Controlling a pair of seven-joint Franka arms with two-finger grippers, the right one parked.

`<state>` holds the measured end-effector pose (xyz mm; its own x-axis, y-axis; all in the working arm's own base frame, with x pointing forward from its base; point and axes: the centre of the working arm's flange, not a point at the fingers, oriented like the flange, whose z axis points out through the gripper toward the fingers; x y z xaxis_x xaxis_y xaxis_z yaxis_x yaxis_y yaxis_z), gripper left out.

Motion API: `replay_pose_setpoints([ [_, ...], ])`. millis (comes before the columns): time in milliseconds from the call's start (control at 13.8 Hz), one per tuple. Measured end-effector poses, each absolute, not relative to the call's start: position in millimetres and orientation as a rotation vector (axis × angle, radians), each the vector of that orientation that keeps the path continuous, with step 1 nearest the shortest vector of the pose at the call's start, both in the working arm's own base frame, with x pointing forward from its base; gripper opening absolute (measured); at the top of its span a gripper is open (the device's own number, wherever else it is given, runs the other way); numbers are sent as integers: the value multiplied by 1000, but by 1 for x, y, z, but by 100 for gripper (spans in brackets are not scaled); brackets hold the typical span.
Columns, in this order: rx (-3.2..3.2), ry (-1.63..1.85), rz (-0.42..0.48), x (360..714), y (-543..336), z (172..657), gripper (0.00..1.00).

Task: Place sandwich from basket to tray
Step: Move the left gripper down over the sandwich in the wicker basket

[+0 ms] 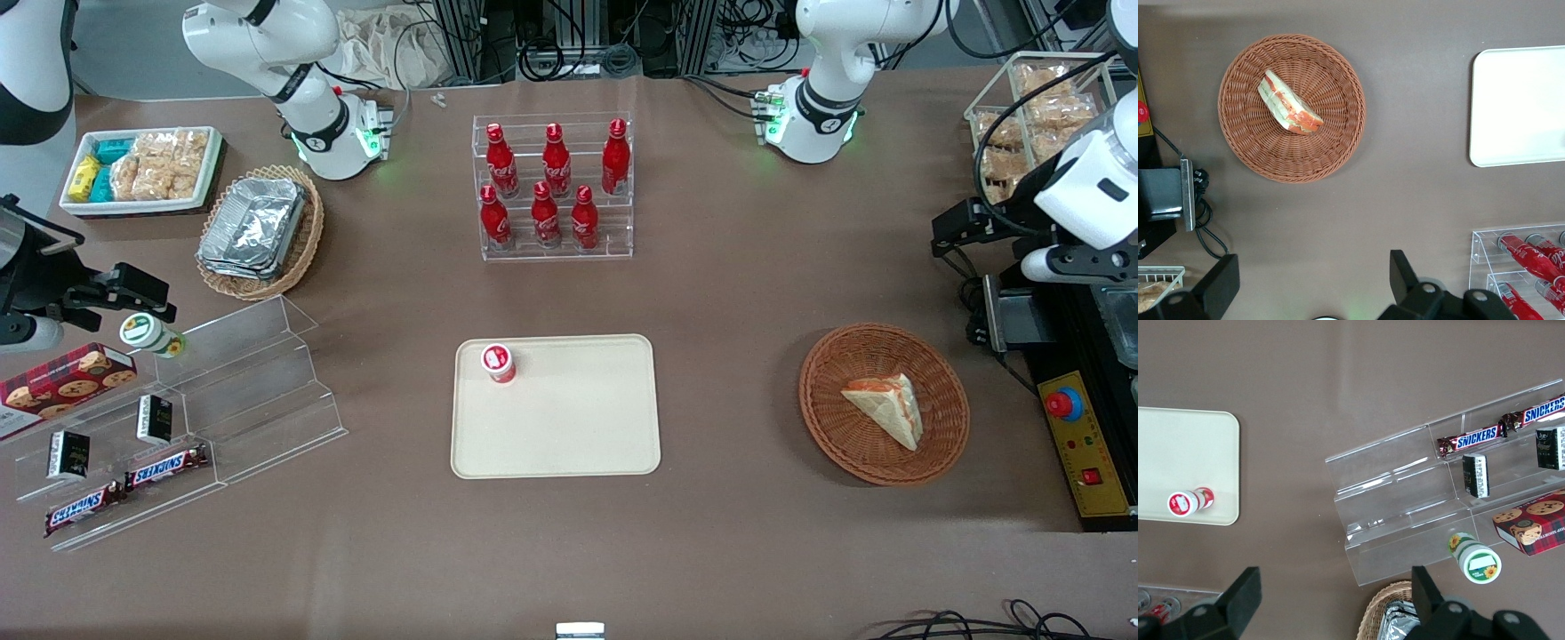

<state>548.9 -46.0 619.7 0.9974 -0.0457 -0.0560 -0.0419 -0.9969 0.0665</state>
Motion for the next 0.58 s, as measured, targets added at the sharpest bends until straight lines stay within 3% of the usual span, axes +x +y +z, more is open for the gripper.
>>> replay_pose_setpoints([
  [362,3092,-39,-109,553,-37,613,100],
  [580,3125,211,-151,572,-21,582,100],
])
